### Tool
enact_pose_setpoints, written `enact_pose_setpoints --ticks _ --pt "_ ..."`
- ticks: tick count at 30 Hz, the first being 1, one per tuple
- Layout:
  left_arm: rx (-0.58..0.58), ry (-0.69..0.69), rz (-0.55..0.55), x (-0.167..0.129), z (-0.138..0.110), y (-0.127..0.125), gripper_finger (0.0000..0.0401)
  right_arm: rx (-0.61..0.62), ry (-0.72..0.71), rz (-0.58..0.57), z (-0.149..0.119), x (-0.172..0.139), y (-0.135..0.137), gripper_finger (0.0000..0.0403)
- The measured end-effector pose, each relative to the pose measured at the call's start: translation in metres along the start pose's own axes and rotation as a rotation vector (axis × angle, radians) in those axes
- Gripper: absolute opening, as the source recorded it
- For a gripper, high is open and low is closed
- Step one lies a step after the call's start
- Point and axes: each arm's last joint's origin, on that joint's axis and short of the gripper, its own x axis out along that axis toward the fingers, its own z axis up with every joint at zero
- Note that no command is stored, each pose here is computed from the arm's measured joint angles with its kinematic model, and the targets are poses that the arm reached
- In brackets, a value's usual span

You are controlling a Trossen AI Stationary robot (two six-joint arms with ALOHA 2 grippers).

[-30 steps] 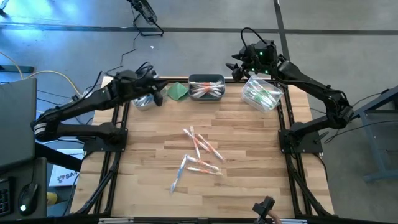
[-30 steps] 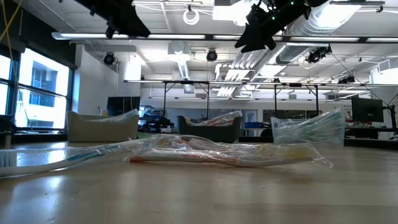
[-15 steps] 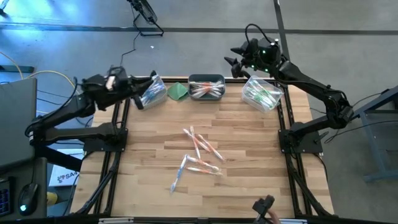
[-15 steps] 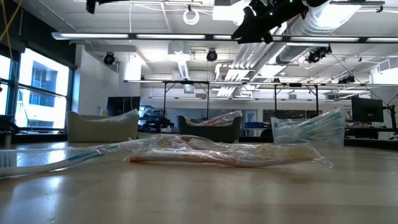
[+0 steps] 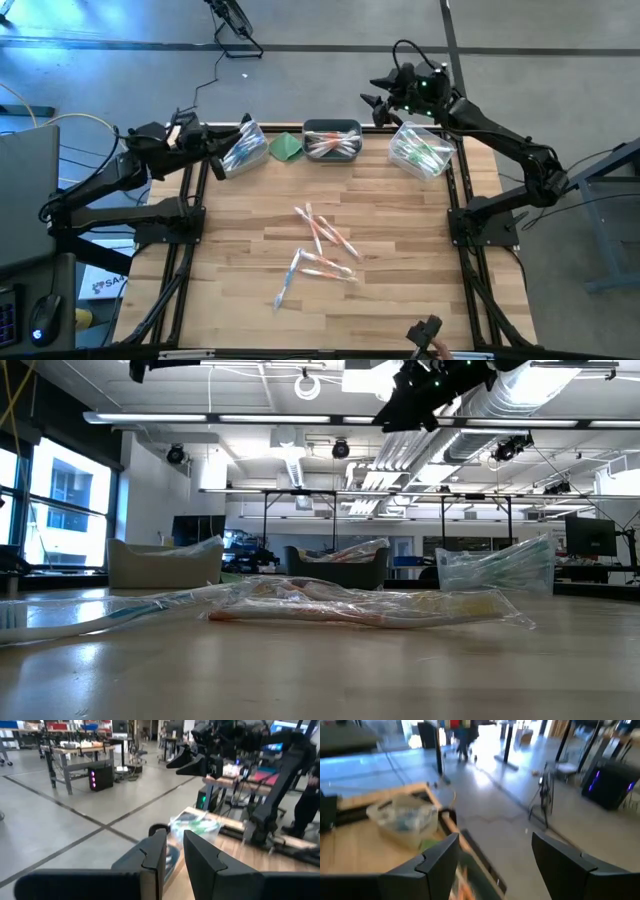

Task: Pick & Place Toothbrushes
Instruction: Put the orange toothbrush into the blue bin

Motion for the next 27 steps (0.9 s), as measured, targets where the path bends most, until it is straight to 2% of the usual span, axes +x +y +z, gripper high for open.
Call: enact_pose_setpoints --ticks 6,14,18,22,27 --pt "0.03 0.062 0.004 -0.008 -0.007 0.002 0.0063 0.057 0.12 0.033 -0.011 0.0 0.009 0.0242" --pt "0.014 0.121 0.009 -0.027 -0.014 0.006 0.0063 0.029 0.108 0.134 -0.007 0.002 0.045 0.0225" --pt "0.013 0.13 0.007 -0.028 -0.017 0.006 0.0063 0.006 0.102 0.123 -0.005 0.001 0.062 0.0215" --pt "0.015 0.121 0.002 -0.021 -0.037 0.006 0.0063 -0.01 0.107 0.135 -0.004 -0.004 0.074 0.0204" --pt "-0.015 0.041 -0.024 -0.018 -0.071 0.008 0.0063 -0.023 0.147 0.184 -0.002 -0.023 0.084 0.0186"
